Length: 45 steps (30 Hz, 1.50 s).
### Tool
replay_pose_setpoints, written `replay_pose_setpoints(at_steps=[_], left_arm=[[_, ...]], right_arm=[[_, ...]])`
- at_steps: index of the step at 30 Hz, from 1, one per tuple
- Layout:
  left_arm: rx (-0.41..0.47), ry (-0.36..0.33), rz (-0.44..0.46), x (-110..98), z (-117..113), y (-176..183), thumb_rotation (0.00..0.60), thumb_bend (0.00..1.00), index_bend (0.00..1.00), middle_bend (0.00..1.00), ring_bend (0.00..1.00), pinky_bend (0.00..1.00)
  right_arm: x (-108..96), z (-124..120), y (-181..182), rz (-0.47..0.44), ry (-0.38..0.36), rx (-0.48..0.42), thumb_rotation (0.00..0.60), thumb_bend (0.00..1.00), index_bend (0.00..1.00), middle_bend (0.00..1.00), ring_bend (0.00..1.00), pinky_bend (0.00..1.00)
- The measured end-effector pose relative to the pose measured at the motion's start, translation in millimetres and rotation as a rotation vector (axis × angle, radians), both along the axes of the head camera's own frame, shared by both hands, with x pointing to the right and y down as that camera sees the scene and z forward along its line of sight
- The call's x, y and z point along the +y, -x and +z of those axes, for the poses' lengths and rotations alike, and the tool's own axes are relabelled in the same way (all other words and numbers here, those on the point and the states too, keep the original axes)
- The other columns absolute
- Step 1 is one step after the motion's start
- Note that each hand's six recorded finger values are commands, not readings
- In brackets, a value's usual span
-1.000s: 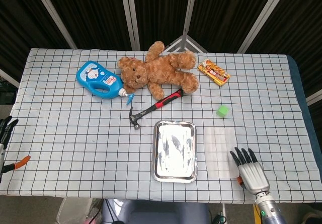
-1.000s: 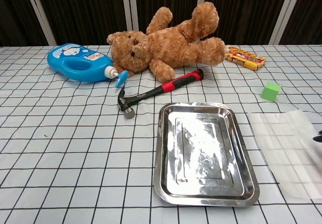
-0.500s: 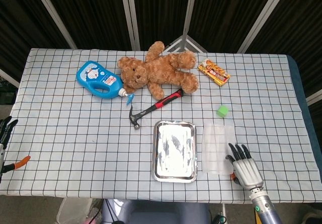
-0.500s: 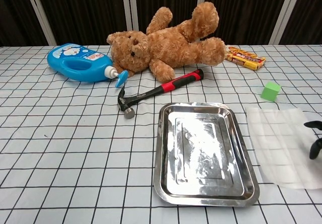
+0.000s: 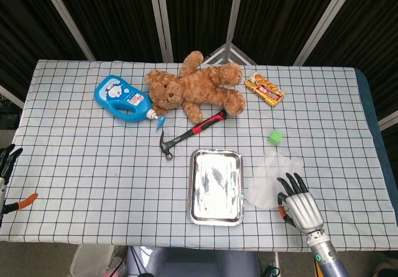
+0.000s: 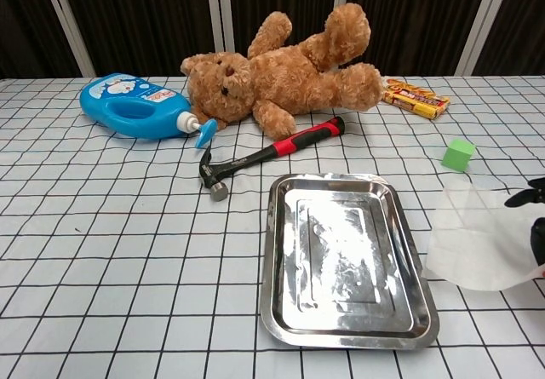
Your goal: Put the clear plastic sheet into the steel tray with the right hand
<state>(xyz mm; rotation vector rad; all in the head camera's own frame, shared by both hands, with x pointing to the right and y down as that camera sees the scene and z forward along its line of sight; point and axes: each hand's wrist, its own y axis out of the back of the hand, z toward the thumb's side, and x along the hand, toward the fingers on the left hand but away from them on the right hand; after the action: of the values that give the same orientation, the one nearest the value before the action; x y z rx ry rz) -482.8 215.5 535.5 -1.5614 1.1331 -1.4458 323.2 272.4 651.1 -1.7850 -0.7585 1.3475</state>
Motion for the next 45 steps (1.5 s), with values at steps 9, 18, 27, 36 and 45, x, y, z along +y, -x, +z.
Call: replay_pose_setpoints(at_steps=[9,18,27,36,45], left_arm=[[-0.001,-0.002,0.001,0,0,1,0.600,0.00,0.00,0.00,0.00,0.00],[-0.009,-0.002,0.002,0,0,3,0.600,0.00,0.00,0.00,0.00,0.00],[-0.009,0.000,0.000,0,1,5,0.600,0.00,0.00,0.00,0.00,0.00],[-0.012,0.002,0.002,0,1,5,0.600,0.00,0.00,0.00,0.00,0.00],[-0.015,0.006,0.000,0,3,5,0.600,0.00,0.00,0.00,0.00,0.00]], right_arm=[[-32,-36,36,-0.054,-0.121,-0.206,0.600,0.55,0.72,0.18,0.00,0.00],[-66,-85,100,-0.109,-0.204,-0.420,0.600,0.55,0.72,0.18,0.00,0.00],[-55,-109,149,-0.119,-0.148,-0.583,0.600,0.55,0.72,0.18,0.00,0.00],[-20,-53,121,-0.136,0.012,-0.465,0.600,0.55,0.72,0.18,0.00,0.00],[-12,-15,92,-0.148,0.119,-0.364,0.600,0.55,0.73,0.18,0.00,0.00]])
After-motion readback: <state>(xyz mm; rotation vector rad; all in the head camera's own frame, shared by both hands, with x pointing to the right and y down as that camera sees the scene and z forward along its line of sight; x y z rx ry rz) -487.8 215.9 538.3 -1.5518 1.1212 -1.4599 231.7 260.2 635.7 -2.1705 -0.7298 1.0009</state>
